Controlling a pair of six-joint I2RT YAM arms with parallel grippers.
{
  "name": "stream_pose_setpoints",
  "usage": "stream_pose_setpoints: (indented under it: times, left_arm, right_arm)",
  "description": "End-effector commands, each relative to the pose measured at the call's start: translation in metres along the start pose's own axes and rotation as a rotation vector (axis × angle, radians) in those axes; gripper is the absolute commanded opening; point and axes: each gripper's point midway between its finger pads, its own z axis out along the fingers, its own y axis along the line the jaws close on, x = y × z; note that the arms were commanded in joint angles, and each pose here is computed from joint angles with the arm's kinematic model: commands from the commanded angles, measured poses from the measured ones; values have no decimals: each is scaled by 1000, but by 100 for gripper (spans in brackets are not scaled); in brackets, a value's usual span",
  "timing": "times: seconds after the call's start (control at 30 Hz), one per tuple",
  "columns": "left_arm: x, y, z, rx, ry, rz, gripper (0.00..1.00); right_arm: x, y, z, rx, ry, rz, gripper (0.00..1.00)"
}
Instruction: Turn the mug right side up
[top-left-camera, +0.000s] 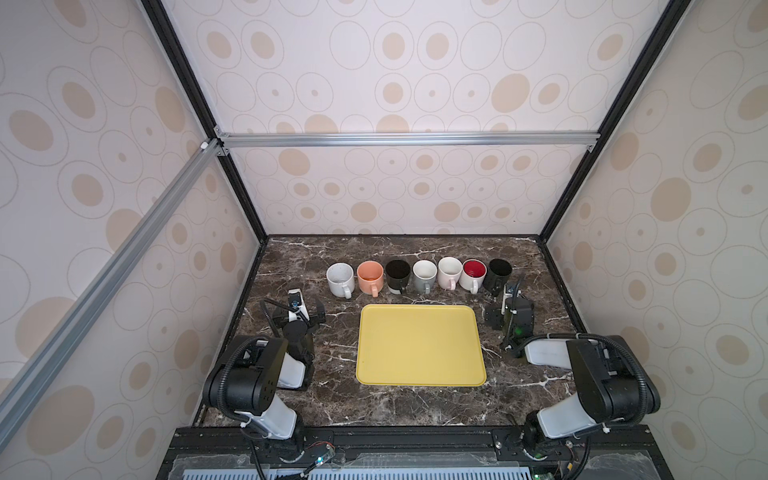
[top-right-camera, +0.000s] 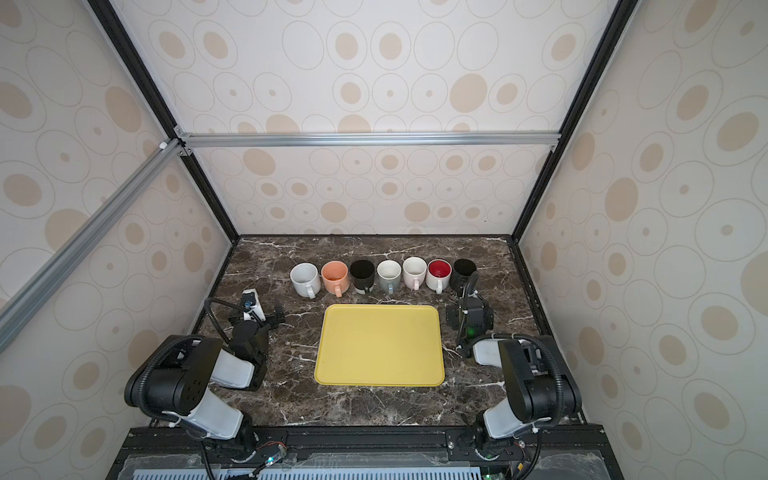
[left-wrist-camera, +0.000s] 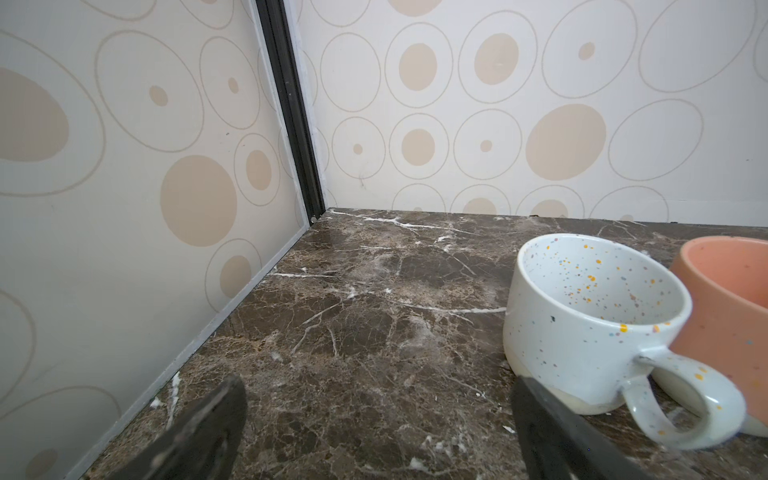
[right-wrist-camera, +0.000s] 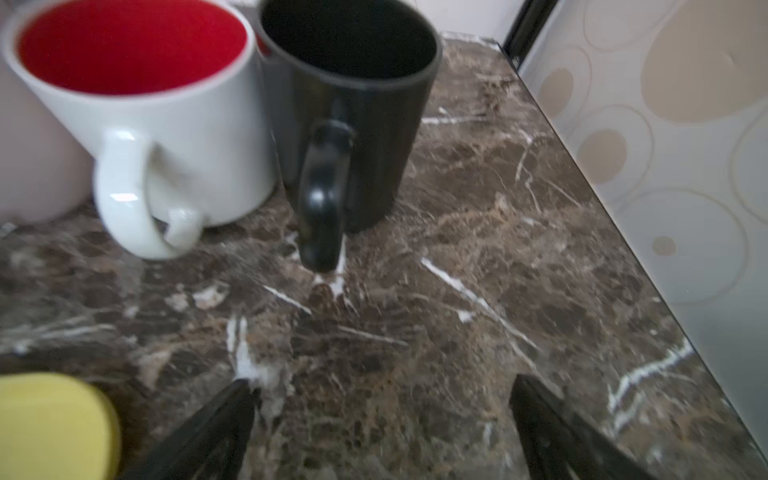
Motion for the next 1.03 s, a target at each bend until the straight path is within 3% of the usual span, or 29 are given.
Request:
stream_pose_setpoints:
  times: [0.0, 0.07, 0.77, 1.0]
  left_arm:
    - [-6, 3, 3, -18, -15, 4, 100]
    - [-6, 4, 3, -18, -16, 3, 100]
    - [2, 2, 15, 21, 31, -11, 100]
    - [-4, 0, 8, 45, -3, -10, 100]
  right_arm:
    - [-23, 11, -1, -86, -144, 10, 99]
    - [-20, 11, 2, -109, -81, 20, 98]
    - [-21, 11, 2, -113, -88, 21, 100]
    - [-21, 10, 2, -111, -90, 22, 100]
